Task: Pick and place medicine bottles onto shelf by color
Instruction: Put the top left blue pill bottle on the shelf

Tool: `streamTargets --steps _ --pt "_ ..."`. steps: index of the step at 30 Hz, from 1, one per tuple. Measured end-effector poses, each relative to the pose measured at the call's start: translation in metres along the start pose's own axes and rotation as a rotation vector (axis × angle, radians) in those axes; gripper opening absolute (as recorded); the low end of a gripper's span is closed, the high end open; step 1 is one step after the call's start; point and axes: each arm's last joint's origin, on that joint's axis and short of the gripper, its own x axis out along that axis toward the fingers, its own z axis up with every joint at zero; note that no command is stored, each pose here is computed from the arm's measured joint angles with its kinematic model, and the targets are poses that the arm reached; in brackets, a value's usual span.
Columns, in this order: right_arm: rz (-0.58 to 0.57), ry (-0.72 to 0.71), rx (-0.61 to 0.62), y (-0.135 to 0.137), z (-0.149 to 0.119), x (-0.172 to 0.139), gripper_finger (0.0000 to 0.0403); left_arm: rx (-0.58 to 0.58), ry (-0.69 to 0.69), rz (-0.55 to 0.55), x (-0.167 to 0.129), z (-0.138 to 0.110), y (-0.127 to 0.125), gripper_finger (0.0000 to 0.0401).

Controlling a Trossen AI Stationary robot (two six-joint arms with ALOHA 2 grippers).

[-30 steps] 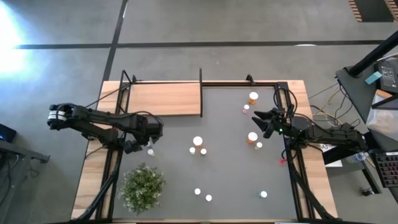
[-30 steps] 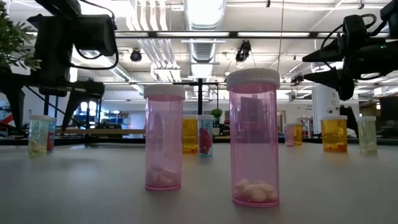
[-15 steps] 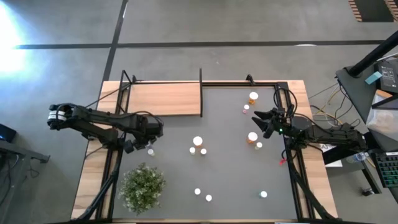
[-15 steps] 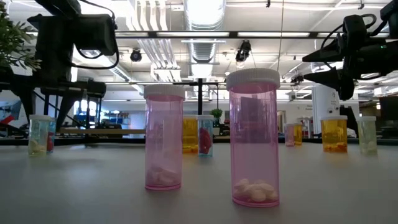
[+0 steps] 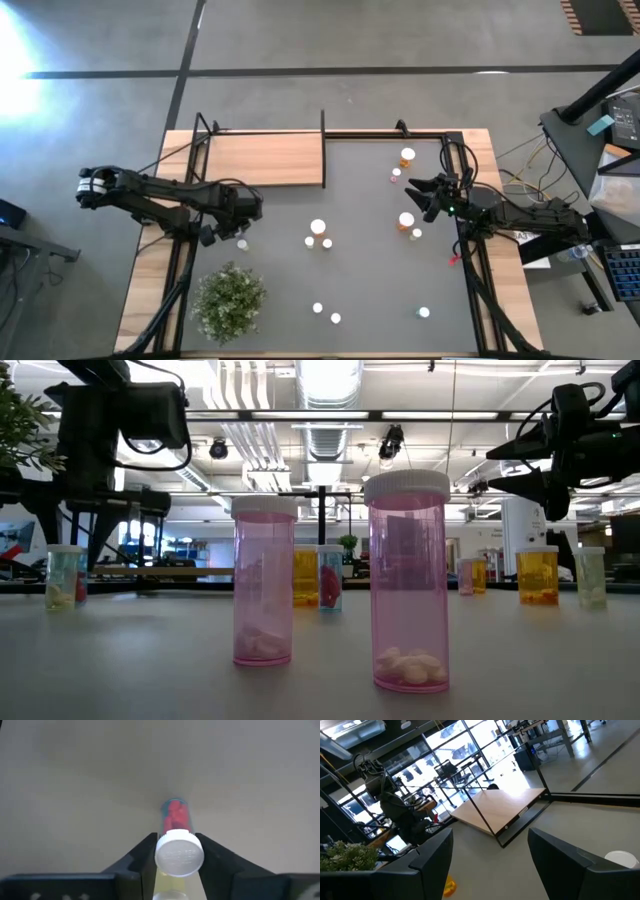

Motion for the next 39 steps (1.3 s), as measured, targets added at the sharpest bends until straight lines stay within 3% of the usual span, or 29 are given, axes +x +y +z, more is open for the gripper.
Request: streamTargets --steps 8,13,19,30,35,39 --pt "0.0 0.0 0.0 0.0 0.0 0.0 0.0247 -0.004 0.002 -0.049 -0.011 -0.001 -0.009 0.009" --pt "0.0 0.0 0.0 0.0 0.0 0.0 0.0247 0.071 -0.028 -0.084 -0.024 0.002 -0.017 0.0091" --pt "0.0 0.0 0.0 0.0 0.0 0.0 0.0247 0.193 -0.05 -0.109 -0.043 0.015 -0.028 0.0096" --pt "0.0 0.0 0.0 0.0 0.0 0.0 0.0247 0.314 -0.127 -0.102 -0.071 0.051 -0.048 0.0097" --pt "0.0 0.0 0.0 0.0 0.0 0.0 0.0247 0.51 -0.159 -0.063 -0.08 0.064 -0.063 0.0097" --pt "0.0 0.0 0.0 0.0 0.0 0.0 0.0247 0.711 -0.148 0.036 -0.081 0.074 -0.075 0.0097"
